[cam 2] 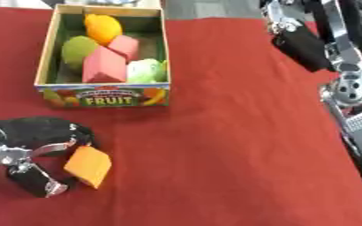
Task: Pick up objects on the table and place them in the box.
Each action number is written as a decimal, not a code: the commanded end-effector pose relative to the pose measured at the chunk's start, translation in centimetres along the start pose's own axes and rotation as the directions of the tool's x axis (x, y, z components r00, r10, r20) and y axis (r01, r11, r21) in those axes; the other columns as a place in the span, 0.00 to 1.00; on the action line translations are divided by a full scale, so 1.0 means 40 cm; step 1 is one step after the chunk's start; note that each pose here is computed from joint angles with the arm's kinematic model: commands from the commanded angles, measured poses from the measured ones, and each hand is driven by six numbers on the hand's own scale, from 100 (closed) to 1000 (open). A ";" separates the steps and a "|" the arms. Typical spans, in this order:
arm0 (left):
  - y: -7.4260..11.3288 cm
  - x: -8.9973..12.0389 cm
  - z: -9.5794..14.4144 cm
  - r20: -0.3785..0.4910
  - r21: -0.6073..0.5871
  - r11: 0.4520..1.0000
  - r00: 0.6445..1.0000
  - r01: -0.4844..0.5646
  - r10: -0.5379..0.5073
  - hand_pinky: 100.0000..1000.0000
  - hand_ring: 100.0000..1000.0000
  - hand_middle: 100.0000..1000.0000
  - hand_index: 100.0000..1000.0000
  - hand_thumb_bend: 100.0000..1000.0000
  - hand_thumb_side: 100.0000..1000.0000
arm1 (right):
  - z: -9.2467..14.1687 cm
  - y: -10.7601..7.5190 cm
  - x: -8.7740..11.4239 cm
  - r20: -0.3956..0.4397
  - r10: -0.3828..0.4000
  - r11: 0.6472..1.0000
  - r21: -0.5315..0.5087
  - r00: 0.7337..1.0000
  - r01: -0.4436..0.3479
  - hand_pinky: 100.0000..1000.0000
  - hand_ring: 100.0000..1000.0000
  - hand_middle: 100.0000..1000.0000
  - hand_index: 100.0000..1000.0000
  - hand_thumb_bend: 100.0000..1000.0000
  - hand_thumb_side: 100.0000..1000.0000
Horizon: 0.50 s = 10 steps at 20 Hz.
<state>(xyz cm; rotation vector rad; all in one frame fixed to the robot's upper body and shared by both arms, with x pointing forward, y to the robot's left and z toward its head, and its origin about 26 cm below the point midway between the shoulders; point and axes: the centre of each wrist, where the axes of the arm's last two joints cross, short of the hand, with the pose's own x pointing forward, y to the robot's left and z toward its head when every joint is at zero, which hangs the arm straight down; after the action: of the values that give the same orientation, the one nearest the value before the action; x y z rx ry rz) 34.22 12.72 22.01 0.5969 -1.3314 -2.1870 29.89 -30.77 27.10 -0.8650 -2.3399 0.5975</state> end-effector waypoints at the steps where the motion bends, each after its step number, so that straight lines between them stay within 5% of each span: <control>1: 0.014 0.000 0.016 -0.018 0.066 0.998 1.000 0.008 -0.007 0.78 0.75 0.64 0.77 0.12 0.13 | -0.008 -0.018 0.010 0.021 0.012 1.000 -0.009 1.000 -0.012 0.82 0.81 0.69 0.84 0.00 0.69; 6: 0.025 0.015 0.035 -0.028 0.102 0.994 0.999 0.032 -0.030 0.78 0.74 0.63 0.76 0.12 0.15 | -0.007 -0.018 0.009 0.019 0.013 1.000 -0.008 1.000 -0.013 0.82 0.81 0.69 0.84 0.00 0.69; 10: 0.048 0.020 0.072 -0.061 0.171 0.982 0.996 0.079 -0.069 0.74 0.70 0.61 0.73 0.03 0.17 | -0.005 -0.021 0.008 0.016 0.020 1.000 -0.006 1.000 -0.020 0.82 0.81 0.69 0.84 0.00 0.69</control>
<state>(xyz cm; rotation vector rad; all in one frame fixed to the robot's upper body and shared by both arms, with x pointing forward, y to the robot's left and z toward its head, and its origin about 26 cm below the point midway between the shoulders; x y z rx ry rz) 32.67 12.91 23.51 0.7045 -1.4637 -2.1240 29.85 -30.86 26.85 -0.8646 -2.3302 0.5983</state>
